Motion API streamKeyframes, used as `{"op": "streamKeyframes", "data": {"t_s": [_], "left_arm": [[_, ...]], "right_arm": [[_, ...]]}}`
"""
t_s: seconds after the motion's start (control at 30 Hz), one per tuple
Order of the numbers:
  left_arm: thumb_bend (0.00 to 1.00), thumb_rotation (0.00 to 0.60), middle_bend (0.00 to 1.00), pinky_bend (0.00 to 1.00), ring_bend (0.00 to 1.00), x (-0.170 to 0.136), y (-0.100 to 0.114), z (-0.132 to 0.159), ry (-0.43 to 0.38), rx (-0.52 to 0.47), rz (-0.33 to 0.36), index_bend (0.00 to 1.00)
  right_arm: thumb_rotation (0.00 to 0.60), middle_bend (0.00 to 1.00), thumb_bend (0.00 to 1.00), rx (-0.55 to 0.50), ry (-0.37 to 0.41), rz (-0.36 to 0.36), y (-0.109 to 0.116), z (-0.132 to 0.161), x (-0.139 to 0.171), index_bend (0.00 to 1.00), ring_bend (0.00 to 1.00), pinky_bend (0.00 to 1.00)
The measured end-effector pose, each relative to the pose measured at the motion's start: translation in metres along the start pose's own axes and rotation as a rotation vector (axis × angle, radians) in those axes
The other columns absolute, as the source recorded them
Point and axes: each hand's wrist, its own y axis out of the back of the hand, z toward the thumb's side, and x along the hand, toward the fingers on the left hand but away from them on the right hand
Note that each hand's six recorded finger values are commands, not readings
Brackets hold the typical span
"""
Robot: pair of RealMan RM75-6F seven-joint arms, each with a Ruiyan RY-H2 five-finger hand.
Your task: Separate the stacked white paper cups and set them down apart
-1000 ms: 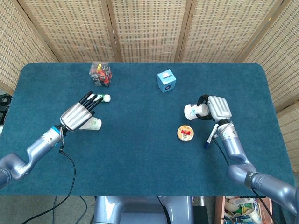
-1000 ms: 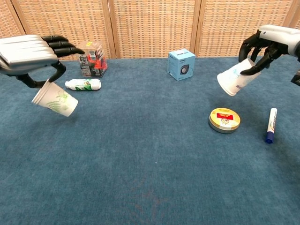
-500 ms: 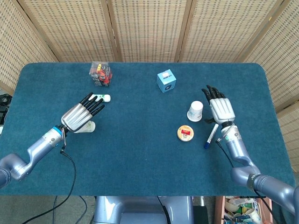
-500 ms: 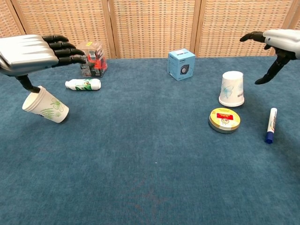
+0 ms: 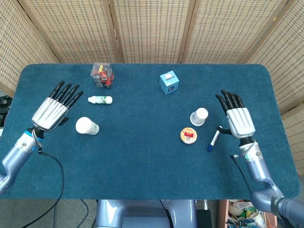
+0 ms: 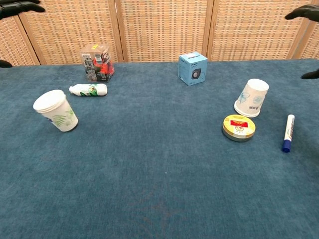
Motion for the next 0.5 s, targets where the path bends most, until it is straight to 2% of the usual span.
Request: {"op": "streamKeyframes", "data": {"t_s": [0.17, 0.3, 0.43, 0.5], "left_arm": [[0.16, 0.6, 0.0, 0.0, 0.0, -0.039, 0.003, -0.016, 0.125, -0.133, -0.01, 0.0], [0.16, 0.6, 0.0, 0.0, 0.0, -0.077, 0.002, -0.023, 0.236, -0.242, -0.02, 0.0], [0.15, 0.6, 0.0, 0.0, 0.0, -0.116, 0.003, -0.024, 0.337, -0.335, 0.015, 0.0], [0.15, 0.6, 0.0, 0.0, 0.0, -0.134, 0.003, -0.021, 0.378, -0.37, 0.029, 0.0]], "right_arm": [[0.6, 0.0, 0.0, 0.018, 0.012, -0.048, 0.007, -0.016, 0.047, 0.04, 0.0, 0.0], [0.6, 0.0, 0.0, 0.031, 0.011, -0.065, 0.009, -0.026, 0.089, 0.01, 0.0, 0.0], [0.6, 0.0, 0.0, 0.016, -0.025, -0.061, 0.008, -0.032, 0.125, 0.0, 0.0, 0.0], [0.6, 0.0, 0.0, 0.006, -0.038, -0.06, 0.008, -0.031, 0.133, 0.0, 0.0, 0.0]]}}
